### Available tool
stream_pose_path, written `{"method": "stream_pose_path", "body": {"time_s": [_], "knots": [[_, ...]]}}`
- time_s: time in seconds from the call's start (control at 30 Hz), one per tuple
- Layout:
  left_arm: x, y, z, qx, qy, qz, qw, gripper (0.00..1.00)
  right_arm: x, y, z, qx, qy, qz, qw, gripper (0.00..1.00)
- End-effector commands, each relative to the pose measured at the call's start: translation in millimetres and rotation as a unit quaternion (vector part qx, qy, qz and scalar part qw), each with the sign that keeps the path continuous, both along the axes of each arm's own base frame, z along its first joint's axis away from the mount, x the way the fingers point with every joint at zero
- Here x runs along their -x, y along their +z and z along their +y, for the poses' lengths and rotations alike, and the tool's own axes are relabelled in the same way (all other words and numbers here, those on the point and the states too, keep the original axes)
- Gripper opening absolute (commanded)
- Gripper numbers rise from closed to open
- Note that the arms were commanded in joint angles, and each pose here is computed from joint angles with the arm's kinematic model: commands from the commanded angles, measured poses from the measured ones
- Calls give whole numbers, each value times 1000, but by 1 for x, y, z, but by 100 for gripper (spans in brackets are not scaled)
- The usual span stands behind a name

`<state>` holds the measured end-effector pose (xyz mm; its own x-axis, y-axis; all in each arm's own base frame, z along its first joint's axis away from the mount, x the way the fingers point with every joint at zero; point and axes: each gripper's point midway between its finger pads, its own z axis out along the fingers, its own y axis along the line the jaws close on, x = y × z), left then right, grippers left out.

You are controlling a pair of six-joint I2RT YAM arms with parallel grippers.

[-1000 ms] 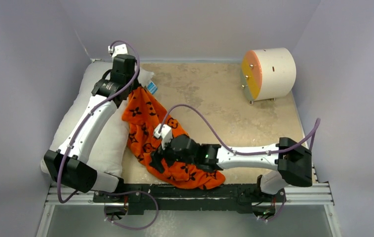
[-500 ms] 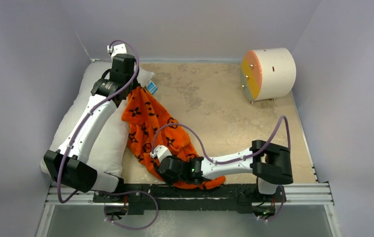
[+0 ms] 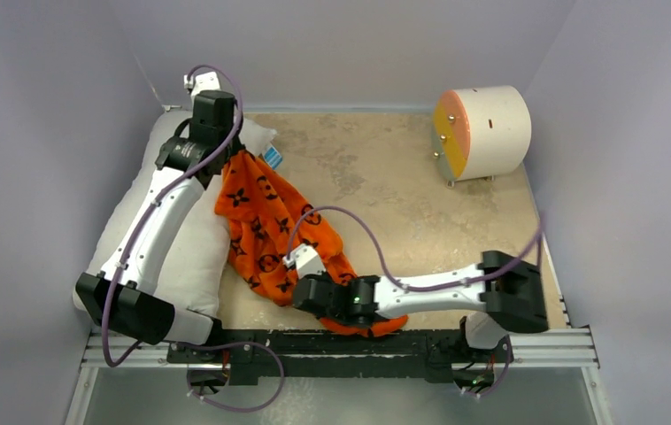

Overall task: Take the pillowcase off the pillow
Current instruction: Fold the pillowcase at the center of the board.

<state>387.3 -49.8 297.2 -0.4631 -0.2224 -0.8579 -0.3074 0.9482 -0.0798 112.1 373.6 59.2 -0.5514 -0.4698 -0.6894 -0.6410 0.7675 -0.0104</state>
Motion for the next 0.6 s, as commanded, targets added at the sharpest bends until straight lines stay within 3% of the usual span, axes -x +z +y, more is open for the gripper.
{"method": "stream_pose_path", "body": {"time_s": [0.0,0.2,0.3,0.43,0.57], "knots": [[-6,47,14,-5,15,-58,998,0,-18,75,-23,-70,-51,-59,994,2],[-8,48,-19,50,-65,-42,996,0,-40,155,-59,-146,-82,-115,979,1],[-3,47,-58,119,-148,-35,981,0,-70,184,-99,-144,-135,-153,968,0],[-10,65,-78,177,-171,-78,966,0,-120,226,-152,-137,-196,-226,944,0],[-30,99,-95,207,-192,-105,954,0,-155,280,-175,-129,-220,-291,922,0]]}}
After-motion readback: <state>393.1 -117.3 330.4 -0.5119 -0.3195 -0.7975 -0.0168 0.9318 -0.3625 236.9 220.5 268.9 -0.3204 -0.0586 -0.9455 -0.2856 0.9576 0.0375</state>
